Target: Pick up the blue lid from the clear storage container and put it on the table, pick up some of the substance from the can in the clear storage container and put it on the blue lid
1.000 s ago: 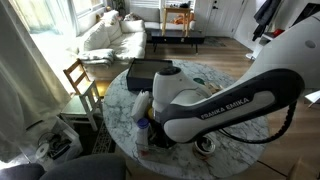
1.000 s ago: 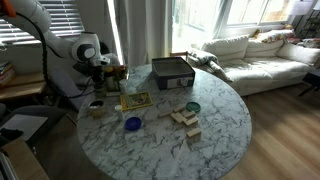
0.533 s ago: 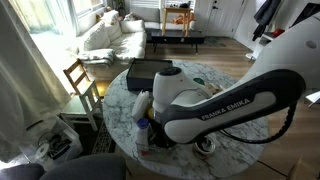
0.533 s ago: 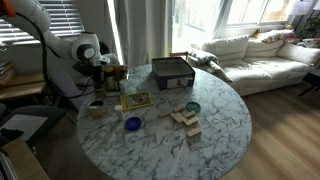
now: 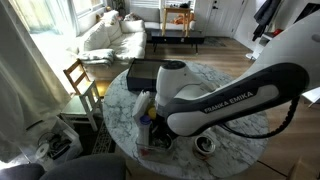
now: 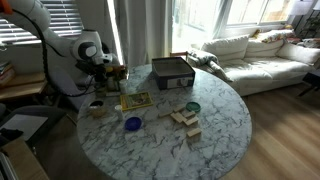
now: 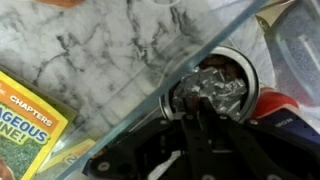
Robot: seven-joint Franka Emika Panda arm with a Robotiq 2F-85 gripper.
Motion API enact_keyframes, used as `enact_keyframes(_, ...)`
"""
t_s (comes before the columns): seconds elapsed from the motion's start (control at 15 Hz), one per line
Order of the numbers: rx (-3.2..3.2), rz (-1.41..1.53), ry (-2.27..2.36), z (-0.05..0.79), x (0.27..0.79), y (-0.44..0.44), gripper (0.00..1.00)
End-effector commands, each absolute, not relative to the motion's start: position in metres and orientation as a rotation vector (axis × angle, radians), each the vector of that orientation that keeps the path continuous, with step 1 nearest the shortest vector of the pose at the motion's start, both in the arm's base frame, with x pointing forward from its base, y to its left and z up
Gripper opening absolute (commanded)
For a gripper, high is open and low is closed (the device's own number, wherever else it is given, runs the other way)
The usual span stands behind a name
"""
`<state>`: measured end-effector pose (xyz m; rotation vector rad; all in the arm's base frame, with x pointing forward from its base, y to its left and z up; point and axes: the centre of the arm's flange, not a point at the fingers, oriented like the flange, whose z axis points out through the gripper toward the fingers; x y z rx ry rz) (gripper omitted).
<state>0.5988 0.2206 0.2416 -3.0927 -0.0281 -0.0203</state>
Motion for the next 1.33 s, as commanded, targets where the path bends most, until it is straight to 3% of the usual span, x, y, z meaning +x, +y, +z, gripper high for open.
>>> enact_keyframes(0.0, -3.076, -0.078, -0.074, 0.254, 0.591, 0.212, 0.03)
enact_keyframes(1.27, -3.089, -0.223, -0.244, 0.404, 0.563, 0.179, 0.03)
